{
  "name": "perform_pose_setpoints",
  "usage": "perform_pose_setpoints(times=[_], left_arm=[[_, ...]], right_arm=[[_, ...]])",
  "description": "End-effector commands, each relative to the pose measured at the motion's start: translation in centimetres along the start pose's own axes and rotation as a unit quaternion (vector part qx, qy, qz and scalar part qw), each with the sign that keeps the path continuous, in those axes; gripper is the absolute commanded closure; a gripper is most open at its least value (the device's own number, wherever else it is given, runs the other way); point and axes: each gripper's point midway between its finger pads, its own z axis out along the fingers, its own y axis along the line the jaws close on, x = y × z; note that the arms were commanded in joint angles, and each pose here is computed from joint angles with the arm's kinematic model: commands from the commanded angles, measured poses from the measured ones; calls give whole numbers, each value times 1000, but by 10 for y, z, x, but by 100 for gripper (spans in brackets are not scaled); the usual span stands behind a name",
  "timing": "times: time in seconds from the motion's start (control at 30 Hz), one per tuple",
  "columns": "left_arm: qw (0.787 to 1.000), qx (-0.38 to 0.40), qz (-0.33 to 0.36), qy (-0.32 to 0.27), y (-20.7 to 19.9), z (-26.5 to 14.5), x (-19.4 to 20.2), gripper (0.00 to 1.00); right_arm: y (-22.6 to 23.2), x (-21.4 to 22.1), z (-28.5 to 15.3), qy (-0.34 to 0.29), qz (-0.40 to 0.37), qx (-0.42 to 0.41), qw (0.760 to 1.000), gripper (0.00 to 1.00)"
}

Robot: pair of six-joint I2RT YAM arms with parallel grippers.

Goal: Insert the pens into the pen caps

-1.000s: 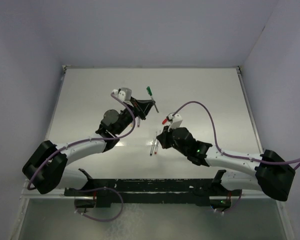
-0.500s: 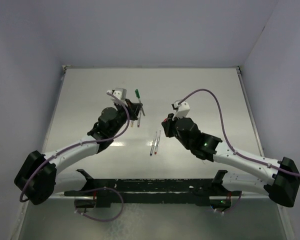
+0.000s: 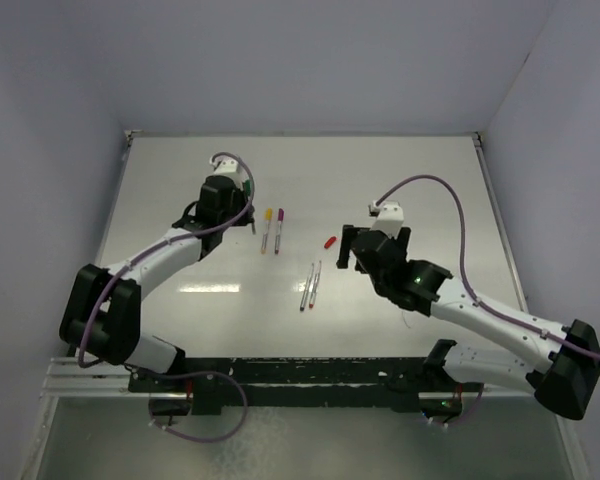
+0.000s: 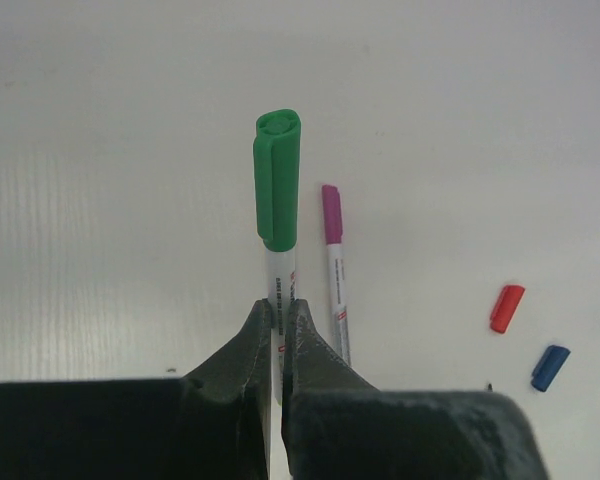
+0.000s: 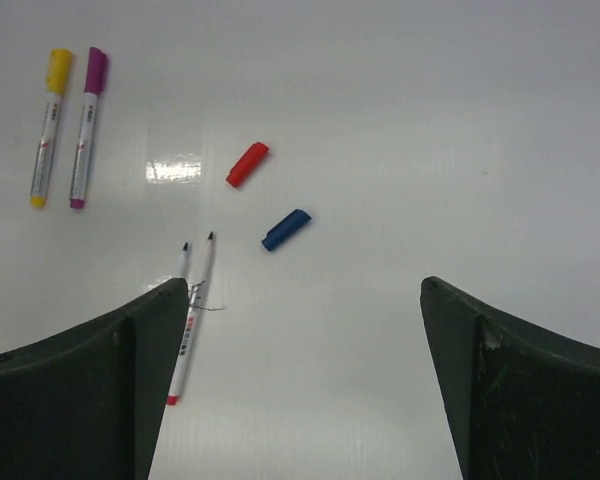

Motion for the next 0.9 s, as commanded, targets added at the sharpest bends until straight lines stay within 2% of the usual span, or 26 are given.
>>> perform_pose_setpoints(times=[0.0,0.2,0.5,0.87], left_arm=[[999,-3,10,38,8,8,4,100],[997,-3,8,77,16,21,23,100],[992,8,13,122,16,42,44,100],[986,-19,9,163,29,54,71,100]], right_arm=[[-26,-15,1,-6,38,54,998,0],[-54,-15,19,32,73,84,993,0],[-58,-3,27,49,79,96,991,2],[-52,11,37,68,82,85,991,2]])
